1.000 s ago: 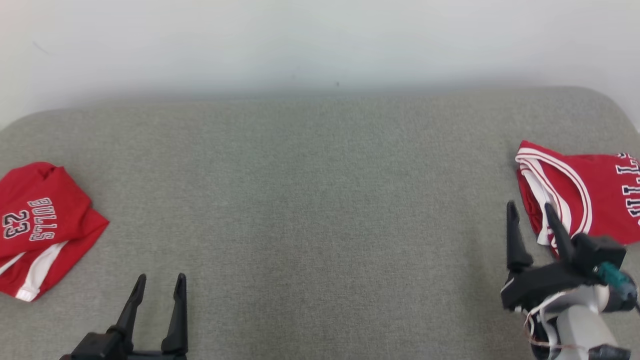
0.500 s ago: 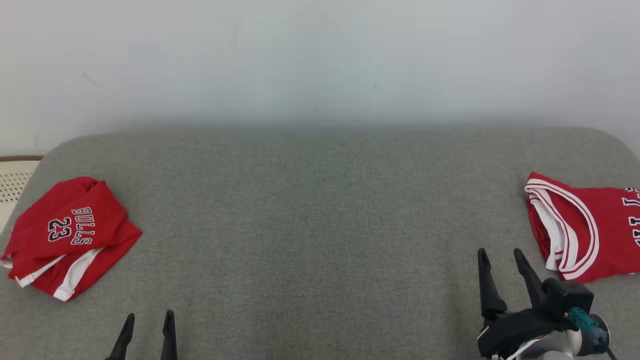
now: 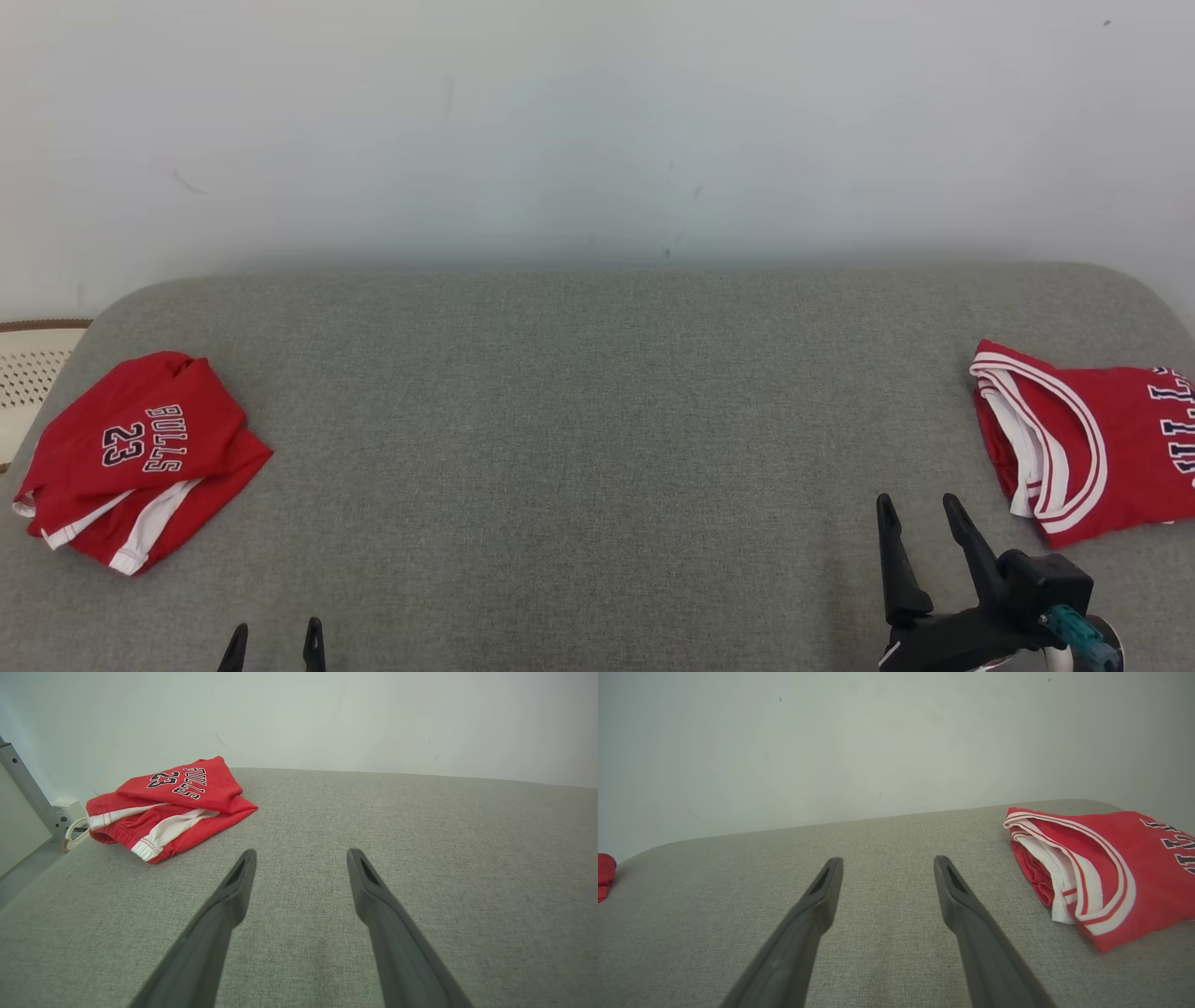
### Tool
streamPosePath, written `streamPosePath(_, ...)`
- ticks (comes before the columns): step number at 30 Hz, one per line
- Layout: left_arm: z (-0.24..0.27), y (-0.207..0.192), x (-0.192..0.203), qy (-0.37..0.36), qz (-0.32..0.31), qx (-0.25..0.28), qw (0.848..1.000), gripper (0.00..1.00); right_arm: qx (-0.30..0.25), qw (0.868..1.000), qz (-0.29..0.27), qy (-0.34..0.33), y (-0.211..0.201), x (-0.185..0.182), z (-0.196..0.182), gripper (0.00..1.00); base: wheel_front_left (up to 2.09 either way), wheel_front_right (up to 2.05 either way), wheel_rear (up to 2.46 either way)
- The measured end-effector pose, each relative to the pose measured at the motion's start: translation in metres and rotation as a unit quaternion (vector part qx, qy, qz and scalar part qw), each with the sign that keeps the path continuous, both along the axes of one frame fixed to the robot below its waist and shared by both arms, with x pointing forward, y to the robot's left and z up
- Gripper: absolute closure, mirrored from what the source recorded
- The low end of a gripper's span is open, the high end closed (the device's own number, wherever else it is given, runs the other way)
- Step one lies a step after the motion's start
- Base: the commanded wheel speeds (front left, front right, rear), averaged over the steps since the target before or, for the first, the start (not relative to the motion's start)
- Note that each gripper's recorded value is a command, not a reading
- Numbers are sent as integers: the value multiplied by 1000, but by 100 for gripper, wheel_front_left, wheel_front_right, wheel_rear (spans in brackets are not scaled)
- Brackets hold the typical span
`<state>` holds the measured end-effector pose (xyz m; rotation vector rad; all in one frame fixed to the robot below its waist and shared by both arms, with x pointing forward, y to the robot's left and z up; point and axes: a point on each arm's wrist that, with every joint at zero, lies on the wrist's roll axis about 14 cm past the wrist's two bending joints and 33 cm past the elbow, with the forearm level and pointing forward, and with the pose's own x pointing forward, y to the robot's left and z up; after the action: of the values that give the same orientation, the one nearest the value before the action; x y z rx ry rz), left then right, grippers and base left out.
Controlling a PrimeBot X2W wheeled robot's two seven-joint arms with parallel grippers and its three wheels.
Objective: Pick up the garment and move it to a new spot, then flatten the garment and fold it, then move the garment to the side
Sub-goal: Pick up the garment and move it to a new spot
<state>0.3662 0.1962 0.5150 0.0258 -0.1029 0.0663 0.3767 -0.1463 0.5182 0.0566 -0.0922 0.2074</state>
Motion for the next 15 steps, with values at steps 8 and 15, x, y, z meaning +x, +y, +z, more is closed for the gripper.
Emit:
streamPosePath(8, -4, 4, 0, 6, 6, 6, 1000, 0, 4, 1000, 5, 10, 5, -5, -7, 0, 0, 0, 0)
streamPosePath(15, -6, 3, 2, 10, 4, 8, 1000, 0, 3, 1000, 8, 15, 6, -7, -10, 0, 0, 0, 0)
